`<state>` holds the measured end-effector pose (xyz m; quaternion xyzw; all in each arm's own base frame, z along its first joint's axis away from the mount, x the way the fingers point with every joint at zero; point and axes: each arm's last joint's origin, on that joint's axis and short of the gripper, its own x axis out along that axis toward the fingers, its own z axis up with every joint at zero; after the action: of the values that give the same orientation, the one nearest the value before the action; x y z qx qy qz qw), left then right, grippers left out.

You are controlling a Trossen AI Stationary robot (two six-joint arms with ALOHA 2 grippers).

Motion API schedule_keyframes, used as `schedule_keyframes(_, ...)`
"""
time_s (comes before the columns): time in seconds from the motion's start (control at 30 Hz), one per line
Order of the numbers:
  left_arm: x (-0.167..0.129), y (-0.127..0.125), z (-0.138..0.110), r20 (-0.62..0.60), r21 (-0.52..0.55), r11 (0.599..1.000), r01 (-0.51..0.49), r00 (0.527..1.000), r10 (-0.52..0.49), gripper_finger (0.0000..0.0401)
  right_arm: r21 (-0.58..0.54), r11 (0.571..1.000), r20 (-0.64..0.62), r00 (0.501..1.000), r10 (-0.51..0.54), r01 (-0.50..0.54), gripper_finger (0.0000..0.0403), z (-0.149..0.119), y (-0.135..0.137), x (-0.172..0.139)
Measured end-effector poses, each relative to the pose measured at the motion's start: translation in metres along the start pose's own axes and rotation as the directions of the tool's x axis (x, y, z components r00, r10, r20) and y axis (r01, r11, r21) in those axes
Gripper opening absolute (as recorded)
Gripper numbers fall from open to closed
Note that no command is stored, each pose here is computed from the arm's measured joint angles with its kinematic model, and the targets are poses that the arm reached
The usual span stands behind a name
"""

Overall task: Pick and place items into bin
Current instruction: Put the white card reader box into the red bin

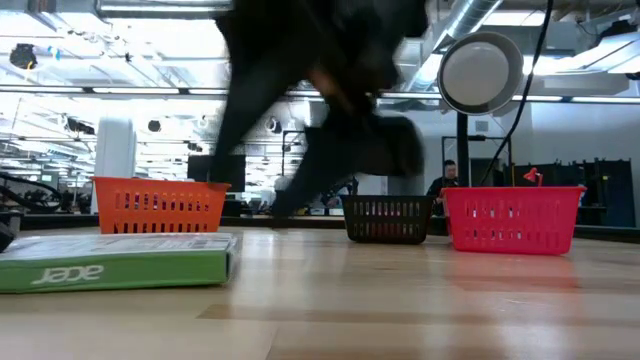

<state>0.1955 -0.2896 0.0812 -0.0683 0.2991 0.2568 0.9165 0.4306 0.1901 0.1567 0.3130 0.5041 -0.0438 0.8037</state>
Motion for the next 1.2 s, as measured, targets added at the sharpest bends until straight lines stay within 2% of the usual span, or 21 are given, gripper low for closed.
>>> schedule_keyframes(0.07,-0.001,0.0,-0.001,-0.001,-0.003,1.0,0.003,1.0,-0.003,0.0,0.039,0.997,0.02,0.998,0.065,-0.066,0.0213,0.006,0.003,0.009)
schedule_keyframes(0.13,-0.002,0.0,-0.002,-0.005,-0.001,1.0,0.005,1.0,-0.005,0.0,0.061,0.998,-0.019,1.0,0.009,-0.008,0.0213,0.001,-0.007,0.015)
schedule_keyframes(0.27,-0.007,0.0,-0.006,-0.005,-0.007,1.0,0.018,1.0,-0.018,0.0,0.077,0.997,-0.012,1.0,0.01,-0.009,0.0213,0.004,-0.011,0.025)
schedule_keyframes(0.63,-0.01,0.0,-0.008,0.001,-0.016,1.0,0.024,1.0,-0.024,0.0,0.152,0.982,0.033,0.993,0.112,-0.116,0.0213,0.015,-0.014,0.042)
schedule_keyframes(0.83,-0.011,0.001,-0.009,-0.013,-0.011,1.0,0.024,1.0,-0.025,0.0,0.145,0.971,0.057,0.982,0.182,-0.188,0.0213,0.019,-0.01,0.043)
schedule_keyframes(1.2,-0.014,0.001,-0.011,-0.003,-0.023,0.999,0.03,1.0,-0.03,0.0,0.107,0.974,0.069,0.978,0.194,-0.201,0.0212,0.017,-0.004,0.039)
